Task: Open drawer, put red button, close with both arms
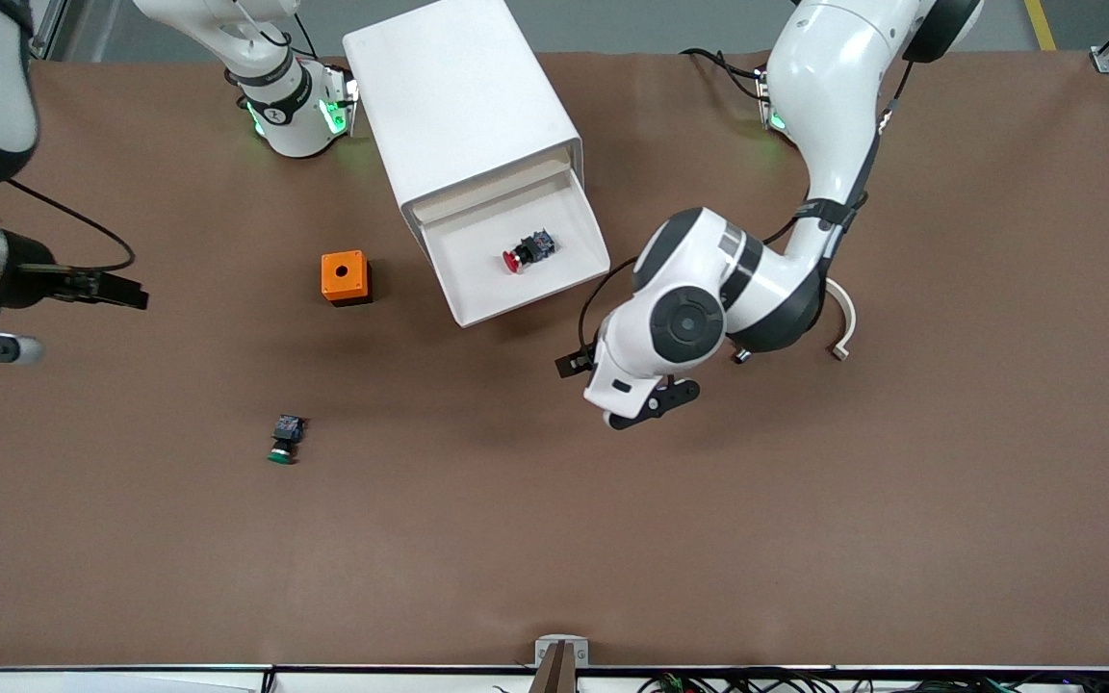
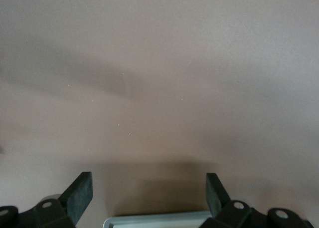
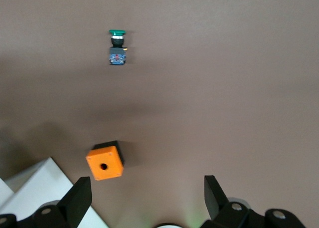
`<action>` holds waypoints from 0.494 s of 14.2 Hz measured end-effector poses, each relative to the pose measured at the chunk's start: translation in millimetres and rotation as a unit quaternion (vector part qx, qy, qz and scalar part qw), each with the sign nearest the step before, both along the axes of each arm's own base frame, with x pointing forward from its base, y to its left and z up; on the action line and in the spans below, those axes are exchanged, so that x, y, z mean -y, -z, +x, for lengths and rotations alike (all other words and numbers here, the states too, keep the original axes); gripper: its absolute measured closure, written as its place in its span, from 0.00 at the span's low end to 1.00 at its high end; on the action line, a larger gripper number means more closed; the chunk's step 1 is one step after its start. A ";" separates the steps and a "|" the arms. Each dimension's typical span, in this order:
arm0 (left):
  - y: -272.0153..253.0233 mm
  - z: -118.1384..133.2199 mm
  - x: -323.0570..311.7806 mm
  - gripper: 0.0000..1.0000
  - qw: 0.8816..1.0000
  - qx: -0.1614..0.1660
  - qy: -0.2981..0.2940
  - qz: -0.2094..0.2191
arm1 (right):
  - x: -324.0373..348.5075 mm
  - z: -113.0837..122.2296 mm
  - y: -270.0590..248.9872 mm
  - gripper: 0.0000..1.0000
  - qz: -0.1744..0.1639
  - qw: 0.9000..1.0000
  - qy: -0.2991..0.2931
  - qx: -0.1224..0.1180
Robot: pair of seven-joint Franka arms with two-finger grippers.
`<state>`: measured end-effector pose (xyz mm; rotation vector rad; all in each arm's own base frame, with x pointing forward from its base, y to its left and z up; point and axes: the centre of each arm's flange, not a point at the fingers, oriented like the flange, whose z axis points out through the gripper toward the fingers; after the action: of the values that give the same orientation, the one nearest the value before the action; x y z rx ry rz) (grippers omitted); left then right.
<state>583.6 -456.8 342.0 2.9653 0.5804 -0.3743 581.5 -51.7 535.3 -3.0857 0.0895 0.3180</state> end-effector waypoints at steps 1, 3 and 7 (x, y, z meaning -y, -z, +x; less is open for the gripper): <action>4.4 -6.9 8.8 0.00 1.000 0.010 -0.002 0.011 | 19.5 -1.9 -1.0 0.00 0.006 1.000 -0.014 0.003; 14.2 -20.4 24.8 0.00 1.000 0.021 -0.002 0.020 | 42.9 -4.7 -3.9 0.00 0.002 1.000 -0.023 0.005; 31.7 -44.0 42.8 0.00 0.999 0.023 0.006 0.023 | 30.4 -2.8 -18.5 0.00 -0.026 1.000 0.002 0.006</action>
<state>539.6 -499.6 310.3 3.0133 0.5737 -0.2972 578.7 -82.1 553.9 -3.1386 0.1055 0.3024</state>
